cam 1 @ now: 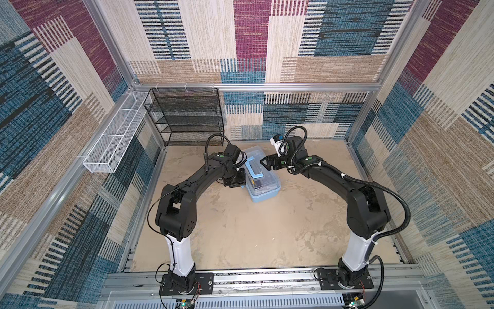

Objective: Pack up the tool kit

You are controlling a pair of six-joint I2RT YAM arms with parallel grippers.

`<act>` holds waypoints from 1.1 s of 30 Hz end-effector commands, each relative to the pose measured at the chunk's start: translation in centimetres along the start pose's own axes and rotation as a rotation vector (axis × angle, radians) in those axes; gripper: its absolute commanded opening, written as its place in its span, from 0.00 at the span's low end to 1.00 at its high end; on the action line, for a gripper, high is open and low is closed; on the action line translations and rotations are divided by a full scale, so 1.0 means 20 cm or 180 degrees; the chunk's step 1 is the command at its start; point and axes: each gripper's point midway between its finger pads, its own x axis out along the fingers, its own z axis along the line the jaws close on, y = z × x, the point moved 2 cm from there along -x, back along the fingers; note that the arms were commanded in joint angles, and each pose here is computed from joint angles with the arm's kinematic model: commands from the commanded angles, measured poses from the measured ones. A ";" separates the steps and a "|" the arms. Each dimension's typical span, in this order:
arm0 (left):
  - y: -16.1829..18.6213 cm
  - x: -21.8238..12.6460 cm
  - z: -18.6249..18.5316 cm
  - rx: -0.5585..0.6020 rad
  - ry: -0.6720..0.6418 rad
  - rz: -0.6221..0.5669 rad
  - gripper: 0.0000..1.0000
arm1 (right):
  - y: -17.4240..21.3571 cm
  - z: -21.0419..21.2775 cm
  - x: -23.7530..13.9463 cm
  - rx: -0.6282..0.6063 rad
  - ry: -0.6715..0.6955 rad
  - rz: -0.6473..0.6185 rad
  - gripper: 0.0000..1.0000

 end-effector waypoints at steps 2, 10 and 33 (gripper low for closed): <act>-0.02 -0.03 0.01 0.0050 0.0087 -0.0160 0.39 | 0.07 -0.07 0.10 -0.0268 0.0522 0.0306 0.92; 0.02 -0.07 0.14 0.0057 -0.0043 -0.0370 0.57 | 0.13 -0.12 0.23 -0.0383 0.0768 0.0501 0.93; 0.26 0.01 0.22 0.0687 0.0178 -0.0957 0.83 | 0.59 -0.10 0.15 -0.1288 0.0490 0.0993 0.76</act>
